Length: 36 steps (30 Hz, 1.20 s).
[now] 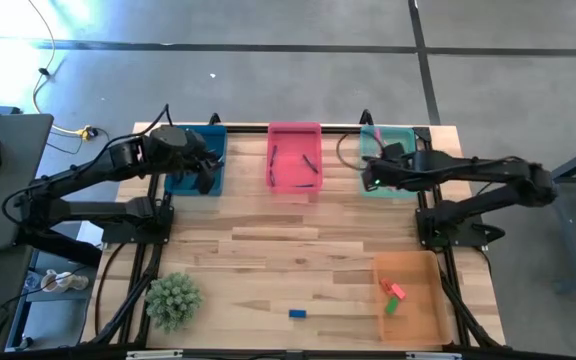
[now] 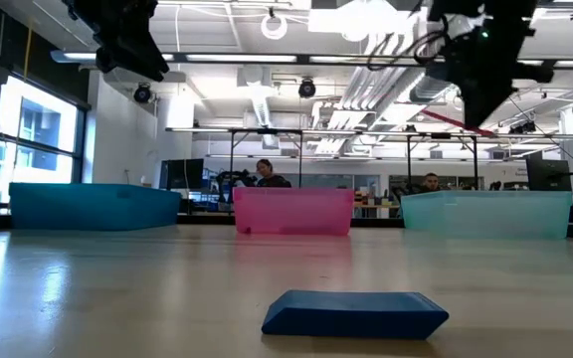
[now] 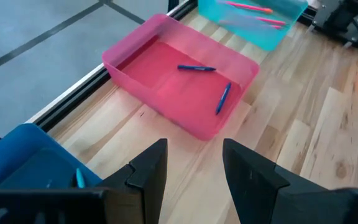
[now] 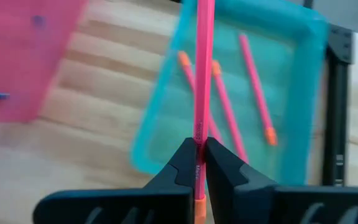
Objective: Sort crayons/erasers/pens/pencils in bins
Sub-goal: Put the pink pencil into the green bin
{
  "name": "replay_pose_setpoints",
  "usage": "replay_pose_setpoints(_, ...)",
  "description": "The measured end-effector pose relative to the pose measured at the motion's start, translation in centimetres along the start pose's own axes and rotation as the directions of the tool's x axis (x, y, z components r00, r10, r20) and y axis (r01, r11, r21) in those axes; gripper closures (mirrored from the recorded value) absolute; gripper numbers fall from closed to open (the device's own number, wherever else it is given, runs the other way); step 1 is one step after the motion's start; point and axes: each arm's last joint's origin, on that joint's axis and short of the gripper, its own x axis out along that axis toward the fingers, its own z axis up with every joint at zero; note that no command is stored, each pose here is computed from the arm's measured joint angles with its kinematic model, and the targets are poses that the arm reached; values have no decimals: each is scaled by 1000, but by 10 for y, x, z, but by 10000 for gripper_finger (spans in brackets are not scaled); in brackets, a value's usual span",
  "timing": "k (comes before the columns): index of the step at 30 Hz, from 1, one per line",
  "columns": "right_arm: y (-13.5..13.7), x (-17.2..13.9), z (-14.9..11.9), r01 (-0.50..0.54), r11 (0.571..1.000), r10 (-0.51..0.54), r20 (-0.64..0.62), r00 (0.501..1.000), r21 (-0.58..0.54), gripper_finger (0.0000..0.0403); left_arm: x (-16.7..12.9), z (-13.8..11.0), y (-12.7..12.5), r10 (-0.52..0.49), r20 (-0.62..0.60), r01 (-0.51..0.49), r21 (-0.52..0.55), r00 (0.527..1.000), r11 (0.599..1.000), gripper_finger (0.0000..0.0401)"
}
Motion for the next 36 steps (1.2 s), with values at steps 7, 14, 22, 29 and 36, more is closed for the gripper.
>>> replay_pose_setpoints(7, -29, 31, 3, 23, 1000, -23, 9, 1000, -16, 400, 12, 4, -2, 2, -9, -2, -43, 1000, 999, 256)
replay_pose_setpoints(14, -42, 72, 8, 18, 997, -21, -36, 999, -73, 400, 24, 12, -5, -7, 29, 9, -90, 1000, 996, 256)
replay_pose_setpoints(22, -61, 100, 9, -51, 990, 38, -99, 994, -134, 400, 24, 28, -8, -36, 183, 61, -131, 982, 989, 256)
replay_pose_setpoints(29, -67, 114, 10, -85, 976, 58, -138, 989, -199, 400, 23, 31, -8, -41, 220, 75, -146, 975, 987, 256)
replay_pose_setpoints(36, -63, 133, 6, -99, 967, 45, -223, 974, -236, 400, 23, 31, -8, -41, 218, 74, -146, 975, 986, 256)
